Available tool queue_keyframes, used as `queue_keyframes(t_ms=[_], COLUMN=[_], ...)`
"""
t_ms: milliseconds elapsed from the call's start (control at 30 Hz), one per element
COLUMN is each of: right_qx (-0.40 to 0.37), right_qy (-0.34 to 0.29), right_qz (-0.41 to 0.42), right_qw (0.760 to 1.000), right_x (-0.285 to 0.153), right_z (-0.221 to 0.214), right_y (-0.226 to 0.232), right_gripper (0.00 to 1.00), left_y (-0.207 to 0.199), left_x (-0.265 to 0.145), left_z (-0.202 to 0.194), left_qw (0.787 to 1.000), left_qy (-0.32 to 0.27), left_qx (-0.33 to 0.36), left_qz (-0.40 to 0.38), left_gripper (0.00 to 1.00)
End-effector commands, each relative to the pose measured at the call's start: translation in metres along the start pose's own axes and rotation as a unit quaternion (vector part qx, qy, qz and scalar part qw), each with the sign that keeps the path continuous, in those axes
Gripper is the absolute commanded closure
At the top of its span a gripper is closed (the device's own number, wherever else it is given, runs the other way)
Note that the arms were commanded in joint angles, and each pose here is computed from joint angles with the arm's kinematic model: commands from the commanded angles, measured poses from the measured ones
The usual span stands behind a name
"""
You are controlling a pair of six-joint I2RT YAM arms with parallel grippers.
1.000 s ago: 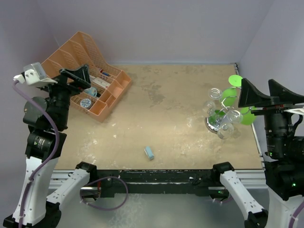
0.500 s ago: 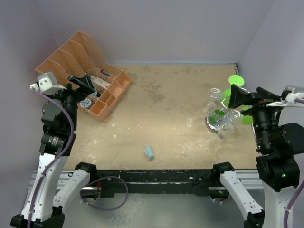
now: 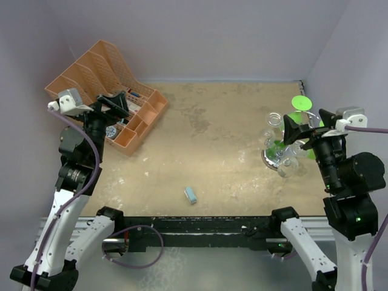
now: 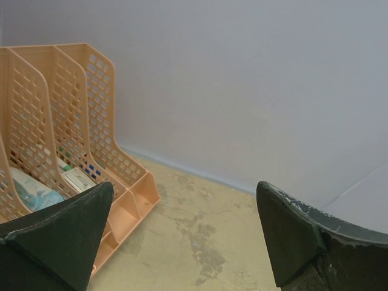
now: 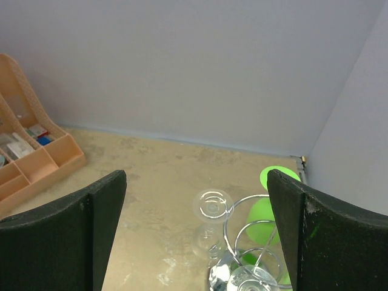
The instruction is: Take the wine glass off the wine glass rack
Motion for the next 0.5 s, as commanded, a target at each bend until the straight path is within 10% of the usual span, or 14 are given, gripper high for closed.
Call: queue_keyframes(t_ms=[0, 467], right_qx=[-0.045, -0.065], right_qy=[-0.015, 0.046], right_qz=[0.049, 0.103], right_qw=[0.998, 0.992], right_x=[0.006, 0.034], right_z=[0.003, -0.03], right_y=[0.013, 0.043], right_gripper=[0.0, 0.03], left_y=[-0.017, -0.037], left_x=[0.007, 0.014], left_z=[-0.001, -0.026], left_qw=[0.999, 0.995], left_qy=[0.001, 0.045], left_qx=[0.003, 0.015], left_qz=[-0.036, -0.084], left_gripper=[0.03, 0.03])
Point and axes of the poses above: each gripper's point midway between its finger pads, its own x axis out along the fingers, its own y axis along the line the jaws close on, z = x × y, the point moved 3 cm from there along -x, back along the fingers, and after that the axes turned 1 degree about -x, right-handed, at the moved point
